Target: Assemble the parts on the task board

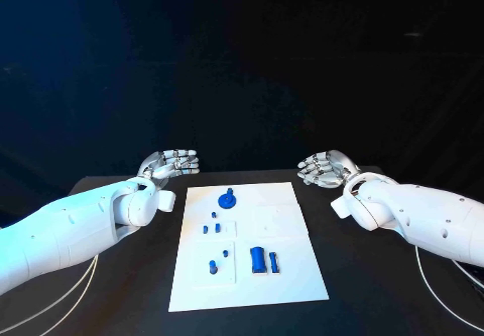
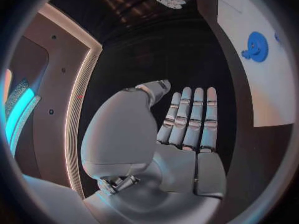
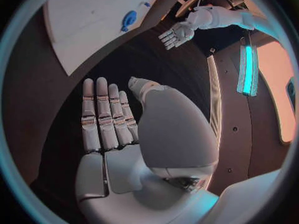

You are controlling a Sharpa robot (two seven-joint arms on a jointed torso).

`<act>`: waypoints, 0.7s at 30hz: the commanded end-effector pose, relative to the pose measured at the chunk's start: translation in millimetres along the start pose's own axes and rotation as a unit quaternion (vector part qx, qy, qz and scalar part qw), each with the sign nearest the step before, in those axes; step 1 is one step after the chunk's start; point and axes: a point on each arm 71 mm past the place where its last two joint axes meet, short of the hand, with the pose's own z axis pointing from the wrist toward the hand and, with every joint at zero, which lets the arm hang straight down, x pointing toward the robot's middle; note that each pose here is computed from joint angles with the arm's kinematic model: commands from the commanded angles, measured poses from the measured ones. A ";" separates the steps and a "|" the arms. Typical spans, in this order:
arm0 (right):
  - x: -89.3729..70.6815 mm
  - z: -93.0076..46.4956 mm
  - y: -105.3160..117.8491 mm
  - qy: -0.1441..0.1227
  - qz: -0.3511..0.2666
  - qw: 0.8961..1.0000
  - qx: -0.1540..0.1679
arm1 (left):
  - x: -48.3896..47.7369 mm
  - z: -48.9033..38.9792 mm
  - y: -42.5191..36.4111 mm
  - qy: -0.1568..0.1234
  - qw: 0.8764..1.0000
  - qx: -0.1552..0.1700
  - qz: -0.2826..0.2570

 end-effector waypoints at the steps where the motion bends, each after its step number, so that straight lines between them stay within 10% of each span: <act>1: 5.9 6.4 6.6 0.026 0.071 0.996 -0.047 | -3.7 3.6 -1.1 -0.024 0.999 0.026 -0.019; 12: 14.6 3.8 8.3 -0.007 0.067 0.997 -0.025 | 8.6 -0.7 3.6 -0.020 1.000 0.008 -0.002; 21: 43.3 -28.1 24.6 -0.065 0.195 0.978 -0.020 | 53.9 -28.1 3.9 -0.041 0.999 0.015 0.009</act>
